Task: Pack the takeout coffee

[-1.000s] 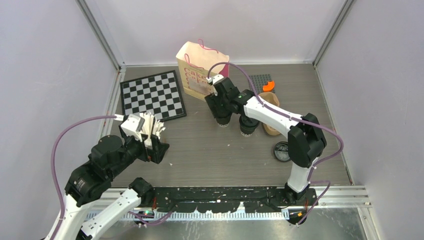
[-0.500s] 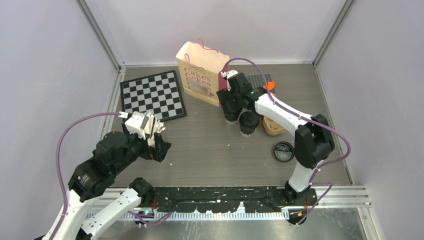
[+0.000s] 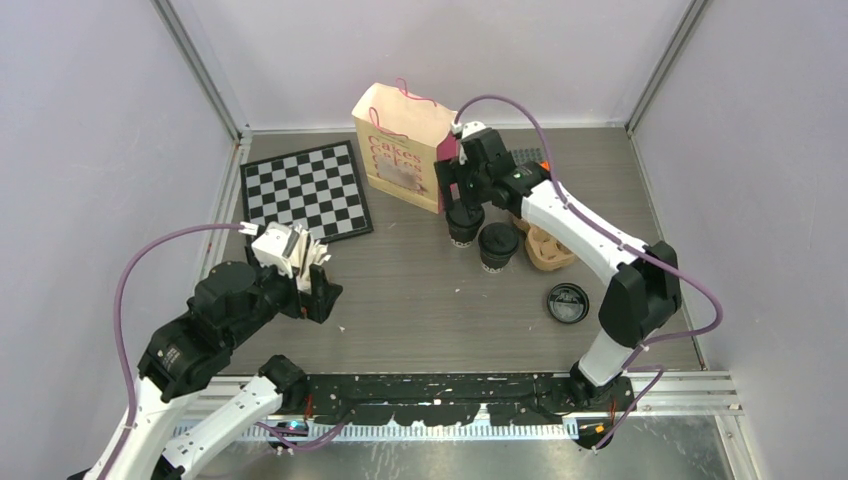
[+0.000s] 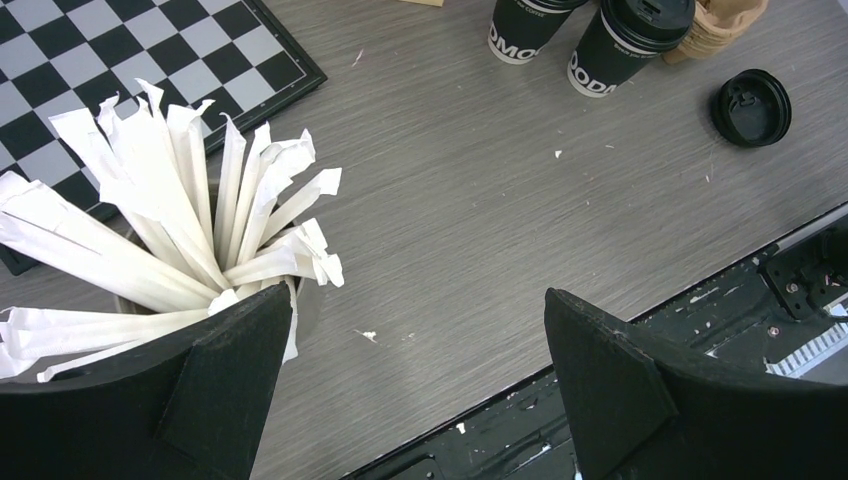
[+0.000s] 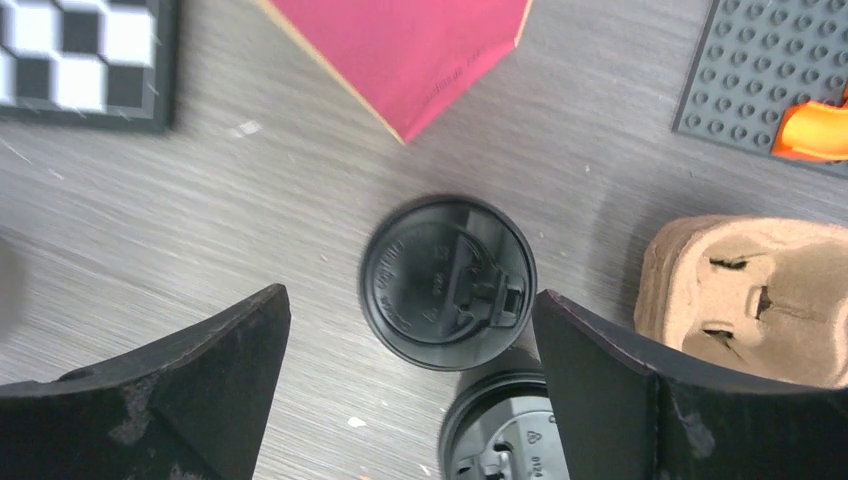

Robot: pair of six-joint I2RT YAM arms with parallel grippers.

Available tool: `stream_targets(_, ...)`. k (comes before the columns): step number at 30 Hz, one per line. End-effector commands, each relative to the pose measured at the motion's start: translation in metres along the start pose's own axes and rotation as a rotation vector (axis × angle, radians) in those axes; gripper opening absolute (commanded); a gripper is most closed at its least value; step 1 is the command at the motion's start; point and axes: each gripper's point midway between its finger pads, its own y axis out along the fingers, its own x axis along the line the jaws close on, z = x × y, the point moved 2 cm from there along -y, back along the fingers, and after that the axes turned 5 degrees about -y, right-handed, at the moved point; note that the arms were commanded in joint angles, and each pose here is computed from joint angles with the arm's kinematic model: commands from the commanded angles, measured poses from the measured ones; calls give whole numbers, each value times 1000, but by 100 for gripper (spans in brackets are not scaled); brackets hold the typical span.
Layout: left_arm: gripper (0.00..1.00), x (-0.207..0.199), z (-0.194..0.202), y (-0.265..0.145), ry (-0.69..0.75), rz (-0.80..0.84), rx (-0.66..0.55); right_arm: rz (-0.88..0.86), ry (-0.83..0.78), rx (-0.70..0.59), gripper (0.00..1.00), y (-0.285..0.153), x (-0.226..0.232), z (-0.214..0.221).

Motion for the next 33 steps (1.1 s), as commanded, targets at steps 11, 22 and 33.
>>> stream_targets(11, 100, -1, -26, 15, -56, -52, -57, 14, 331, -417, 85, -65, -8, -138)
stream_targets(22, 89, -59, -129, 94, -480, 83, -274, -52, 303, -291, 84, -129, -7, -64)
stream_targets(33, 75, -68, -174, 199, -746, 104, -502, -76, 278, -313, 84, -182, -15, -6)
